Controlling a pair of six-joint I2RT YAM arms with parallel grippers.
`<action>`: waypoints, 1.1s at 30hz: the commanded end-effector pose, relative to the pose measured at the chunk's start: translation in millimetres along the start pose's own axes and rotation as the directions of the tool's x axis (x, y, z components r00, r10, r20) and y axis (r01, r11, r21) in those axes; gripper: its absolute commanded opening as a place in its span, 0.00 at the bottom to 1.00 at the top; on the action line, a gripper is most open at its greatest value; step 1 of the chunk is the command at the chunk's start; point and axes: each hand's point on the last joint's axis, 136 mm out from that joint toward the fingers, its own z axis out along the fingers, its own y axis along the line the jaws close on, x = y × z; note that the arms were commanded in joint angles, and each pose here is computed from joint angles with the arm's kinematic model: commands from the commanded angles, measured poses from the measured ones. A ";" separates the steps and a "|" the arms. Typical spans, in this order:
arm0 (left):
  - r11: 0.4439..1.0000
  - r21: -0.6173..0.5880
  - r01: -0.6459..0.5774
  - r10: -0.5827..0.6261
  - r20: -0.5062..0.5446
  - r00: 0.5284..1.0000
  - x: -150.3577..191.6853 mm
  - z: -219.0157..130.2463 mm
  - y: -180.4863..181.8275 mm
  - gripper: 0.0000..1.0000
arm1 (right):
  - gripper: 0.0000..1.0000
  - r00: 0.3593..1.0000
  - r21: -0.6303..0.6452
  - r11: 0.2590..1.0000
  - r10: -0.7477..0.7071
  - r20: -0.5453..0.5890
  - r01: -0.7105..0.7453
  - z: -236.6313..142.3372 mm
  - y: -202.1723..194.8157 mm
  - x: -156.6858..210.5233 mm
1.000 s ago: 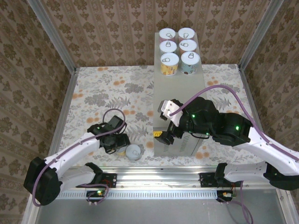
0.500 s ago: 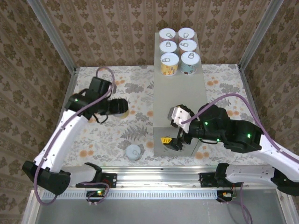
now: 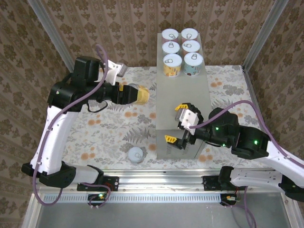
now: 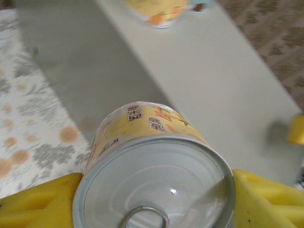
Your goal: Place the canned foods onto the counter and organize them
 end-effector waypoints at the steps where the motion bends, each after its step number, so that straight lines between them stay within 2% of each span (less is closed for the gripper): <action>1: 0.973 0.191 -0.129 0.126 0.030 0.992 -4.5 -12.8 -49.7 0.62 | 1.00 0.996 0.034 0.999 -0.036 0.085 0.033 5.6 -6.8 -27.2; 6: 0.955 0.236 -0.179 0.182 0.009 0.983 1.5 -13.2 -69.2 0.61 | 1.00 0.993 0.064 0.997 -0.051 0.105 0.044 19.6 -13.0 -47.1; 11: 0.943 0.264 -0.203 0.209 0.006 0.978 5.9 -15.6 -80.3 0.57 | 1.00 0.995 0.137 0.989 -0.064 0.073 0.053 34.6 -27.2 -56.4; 26: 0.920 0.310 -0.238 0.249 0.004 0.968 10.9 -14.4 -95.6 0.54 | 1.00 0.995 0.198 0.975 -0.102 -0.007 0.102 71.1 -37.5 -56.4; 28: 0.920 0.311 -0.240 0.250 0.005 0.968 10.8 -14.8 -96.2 0.54 | 0.97 0.995 0.199 0.975 -0.100 -0.018 0.102 74.5 -37.6 -53.7; 33: 0.920 0.308 -0.241 0.251 0.005 0.968 10.4 -13.6 -95.4 0.55 | 0.81 0.996 0.195 0.977 -0.083 -0.014 0.085 74.7 -37.1 -53.1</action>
